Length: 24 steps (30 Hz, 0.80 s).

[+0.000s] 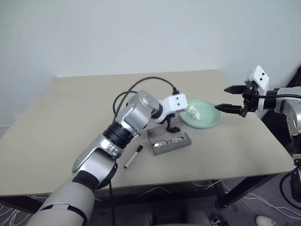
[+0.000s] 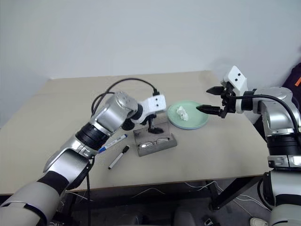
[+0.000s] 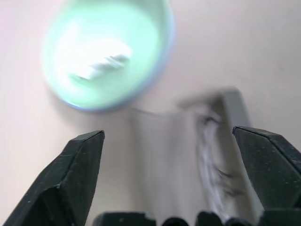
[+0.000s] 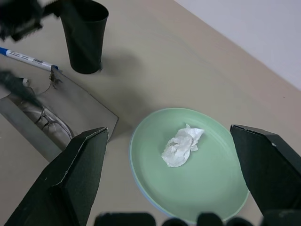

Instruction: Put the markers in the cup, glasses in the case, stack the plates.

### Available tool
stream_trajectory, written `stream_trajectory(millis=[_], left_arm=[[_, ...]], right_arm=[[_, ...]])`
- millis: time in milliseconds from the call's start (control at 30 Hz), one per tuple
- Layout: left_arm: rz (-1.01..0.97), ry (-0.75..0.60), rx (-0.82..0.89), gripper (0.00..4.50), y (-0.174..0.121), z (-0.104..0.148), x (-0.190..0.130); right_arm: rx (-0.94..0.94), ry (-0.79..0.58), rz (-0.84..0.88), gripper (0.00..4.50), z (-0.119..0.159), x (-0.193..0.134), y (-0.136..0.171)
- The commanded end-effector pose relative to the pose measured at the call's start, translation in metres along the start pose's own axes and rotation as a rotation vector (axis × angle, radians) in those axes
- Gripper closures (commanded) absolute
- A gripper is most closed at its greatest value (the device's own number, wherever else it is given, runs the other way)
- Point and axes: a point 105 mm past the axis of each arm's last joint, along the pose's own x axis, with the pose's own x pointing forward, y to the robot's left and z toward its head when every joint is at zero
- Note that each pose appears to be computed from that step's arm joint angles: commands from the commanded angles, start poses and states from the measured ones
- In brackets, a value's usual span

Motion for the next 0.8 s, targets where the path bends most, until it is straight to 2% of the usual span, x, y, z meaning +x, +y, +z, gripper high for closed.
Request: stream_trajectory(millis=[33, 133, 333, 500, 800], left_arm=[[0.104, -0.037, -0.004, 0.05, 0.023, 0.009, -0.008], [0.176, -0.003, -0.012, 0.61, 0.034, -0.005, -0.001], [0.287, 0.086, 0.089, 2.67, 0.045, -0.034, 0.014], [0.287, 0.131, 0.135, 4.46, 0.041, -0.05, 0.027], [0.167, 0.181, 0.228, 4.49, 0.012, -0.068, 0.045]], right_arm=[[-0.056, -0.046, -0.007, 0.0, 0.018, -0.001, -0.001], [-0.057, -0.052, -0.005, 0.0, 0.019, 0.001, 0.0], [-0.056, -0.056, -0.006, 0.0, 0.02, 0.0, 0.0], [-0.056, -0.06, -0.008, 0.0, 0.02, -0.001, 0.001], [-0.054, -0.062, -0.008, 0.0, 0.021, -0.002, 0.003]])
